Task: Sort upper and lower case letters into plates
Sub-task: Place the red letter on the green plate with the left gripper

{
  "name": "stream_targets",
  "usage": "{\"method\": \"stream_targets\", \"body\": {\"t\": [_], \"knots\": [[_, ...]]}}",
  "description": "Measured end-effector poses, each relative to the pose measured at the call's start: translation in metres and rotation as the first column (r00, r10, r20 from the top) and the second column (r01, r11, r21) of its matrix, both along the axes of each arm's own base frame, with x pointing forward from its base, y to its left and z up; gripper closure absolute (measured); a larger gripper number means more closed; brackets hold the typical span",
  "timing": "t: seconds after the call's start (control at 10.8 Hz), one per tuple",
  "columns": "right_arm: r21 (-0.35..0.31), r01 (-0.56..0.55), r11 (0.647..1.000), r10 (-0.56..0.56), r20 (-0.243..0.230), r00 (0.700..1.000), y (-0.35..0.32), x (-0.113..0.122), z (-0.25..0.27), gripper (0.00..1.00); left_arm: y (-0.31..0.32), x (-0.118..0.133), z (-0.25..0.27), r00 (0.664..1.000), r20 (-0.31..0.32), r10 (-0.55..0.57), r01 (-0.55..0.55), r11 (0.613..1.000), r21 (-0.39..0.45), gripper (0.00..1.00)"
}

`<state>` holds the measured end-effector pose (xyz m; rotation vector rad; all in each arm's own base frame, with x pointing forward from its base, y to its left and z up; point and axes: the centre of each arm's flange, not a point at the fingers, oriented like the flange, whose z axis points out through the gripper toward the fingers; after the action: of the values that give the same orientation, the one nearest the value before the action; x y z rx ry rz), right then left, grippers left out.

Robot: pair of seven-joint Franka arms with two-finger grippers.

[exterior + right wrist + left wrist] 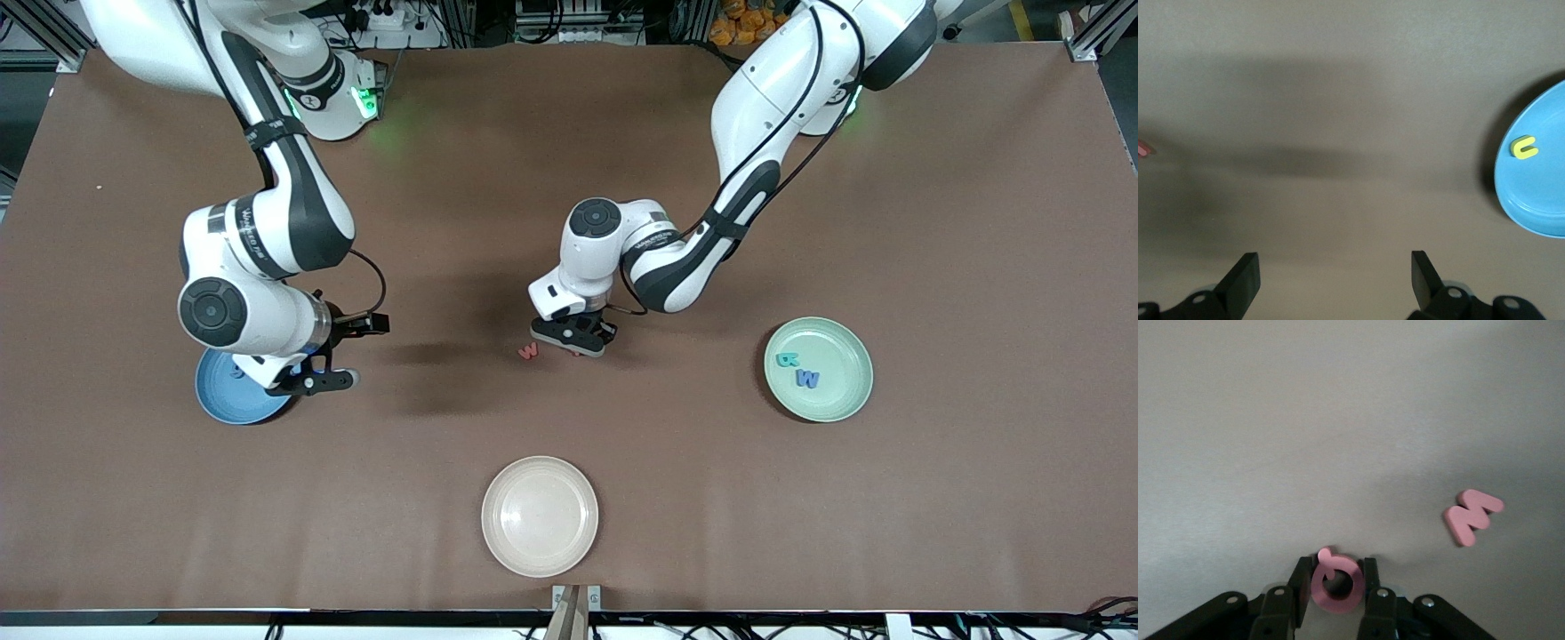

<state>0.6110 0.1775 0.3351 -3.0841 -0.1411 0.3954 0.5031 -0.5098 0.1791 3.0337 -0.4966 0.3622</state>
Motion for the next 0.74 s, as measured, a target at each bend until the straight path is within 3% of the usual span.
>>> {"method": "stream_targets", "body": {"t": [0.18,0.46,0.74], "knots": [[0.005,-0.019,1.0,0.019,0.024,1.0,0.026,-0.008,0.004,0.0,0.019,0.024,0.042,0.998,0.017,0.062,-0.063,0.997,0.032,0.65],[0.013,-0.077,0.997,0.076,0.074,0.994,0.092,-0.031,0.007,0.0,0.091,0.077,0.112,0.981,0.035,0.191,-0.191,0.982,-0.003,0.65],[0.026,-0.205,0.978,0.201,0.113,0.973,0.173,-0.073,-0.006,0.0,0.214,0.118,0.131,0.946,-0.049,0.321,-0.323,0.945,-0.051,0.65]]}}
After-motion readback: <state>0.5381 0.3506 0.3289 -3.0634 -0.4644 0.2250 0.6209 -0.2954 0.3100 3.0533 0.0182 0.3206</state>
